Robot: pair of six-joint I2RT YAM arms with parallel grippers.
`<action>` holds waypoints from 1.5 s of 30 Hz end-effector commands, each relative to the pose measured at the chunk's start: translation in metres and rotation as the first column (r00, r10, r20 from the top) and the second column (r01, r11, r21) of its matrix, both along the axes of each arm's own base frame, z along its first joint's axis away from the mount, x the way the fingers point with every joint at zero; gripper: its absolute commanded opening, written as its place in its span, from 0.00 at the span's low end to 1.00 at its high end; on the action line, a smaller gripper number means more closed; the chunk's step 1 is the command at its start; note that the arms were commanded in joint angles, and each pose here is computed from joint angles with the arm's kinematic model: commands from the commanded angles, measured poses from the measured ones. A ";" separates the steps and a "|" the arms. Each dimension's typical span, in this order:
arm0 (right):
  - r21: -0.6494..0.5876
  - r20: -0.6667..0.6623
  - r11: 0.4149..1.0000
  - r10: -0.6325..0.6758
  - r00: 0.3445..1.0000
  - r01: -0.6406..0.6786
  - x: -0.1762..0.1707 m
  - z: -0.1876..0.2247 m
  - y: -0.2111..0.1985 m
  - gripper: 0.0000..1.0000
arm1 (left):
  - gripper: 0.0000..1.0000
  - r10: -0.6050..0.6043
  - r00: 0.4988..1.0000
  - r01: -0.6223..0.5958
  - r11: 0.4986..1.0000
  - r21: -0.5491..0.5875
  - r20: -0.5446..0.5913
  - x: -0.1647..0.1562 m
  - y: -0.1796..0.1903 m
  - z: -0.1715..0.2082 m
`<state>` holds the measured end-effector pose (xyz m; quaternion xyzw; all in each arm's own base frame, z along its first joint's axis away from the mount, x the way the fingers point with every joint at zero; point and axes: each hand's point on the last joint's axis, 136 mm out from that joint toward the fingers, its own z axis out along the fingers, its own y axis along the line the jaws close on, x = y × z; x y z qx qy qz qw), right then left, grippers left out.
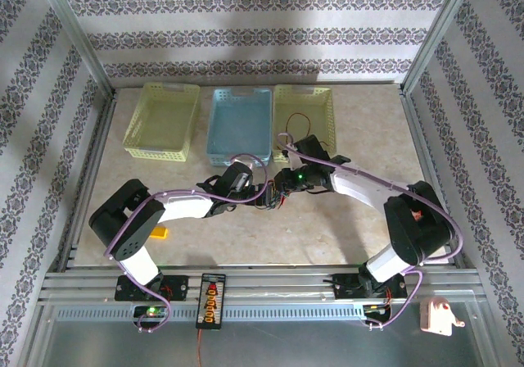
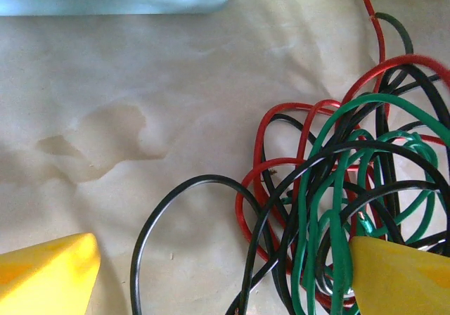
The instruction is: Untangle the cables
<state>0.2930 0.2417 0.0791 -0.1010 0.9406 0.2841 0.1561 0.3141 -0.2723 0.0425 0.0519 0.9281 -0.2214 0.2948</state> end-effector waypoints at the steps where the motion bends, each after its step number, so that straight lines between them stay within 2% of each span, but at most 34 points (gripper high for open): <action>1: 0.014 0.026 1.000 0.014 1.000 -0.015 0.010 0.004 0.010 0.24 | 0.90 0.002 1.000 -0.002 1.000 0.003 0.017 0.005 -0.005 0.005; 10: -0.023 0.065 1.000 -0.015 0.998 0.017 0.016 0.005 -0.003 0.24 | 0.85 -0.011 1.000 0.011 1.000 0.020 -0.006 0.004 -0.007 -0.005; 15: -0.027 0.093 0.999 -0.024 0.995 0.027 0.020 0.012 -0.006 0.24 | 0.67 -0.015 0.999 0.016 0.999 0.033 -0.029 0.003 -0.008 -0.017; 19: -0.029 0.091 0.999 -0.026 0.996 0.029 0.023 0.011 -0.007 0.24 | 0.58 -0.027 0.999 0.028 0.999 0.040 -0.041 0.003 -0.010 -0.021; 25: -0.021 0.079 1.000 -0.016 0.997 0.017 0.025 0.006 0.000 0.23 | 0.50 -0.044 0.998 0.046 0.998 0.047 -0.049 0.004 -0.014 -0.022; 35: -0.007 0.056 1.000 0.001 0.998 -0.001 0.023 -0.004 0.015 0.22 | 0.42 -0.048 0.998 0.050 0.998 0.042 -0.047 0.003 -0.015 -0.020; 38: -0.017 0.049 1.000 -0.001 0.999 0.002 0.021 -0.010 0.014 0.20 | 0.38 -0.047 0.998 0.049 0.998 0.043 -0.045 0.002 -0.015 -0.020; 39: -0.020 0.052 1.000 -0.006 0.999 0.007 0.022 -0.010 0.013 0.16 | 0.36 -0.048 0.998 0.050 0.998 0.044 -0.046 0.002 -0.015 -0.020; 41: -0.021 0.065 1.000 -0.012 0.998 0.014 0.022 -0.007 0.011 0.09 | 0.28 -0.045 0.998 0.048 0.998 0.047 -0.047 0.002 -0.014 -0.021; 45: -0.006 0.117 1.000 -0.028 0.993 0.029 0.023 0.013 0.004 0.05 | 0.15 -0.032 0.998 0.035 0.998 0.058 -0.050 0.003 -0.012 -0.022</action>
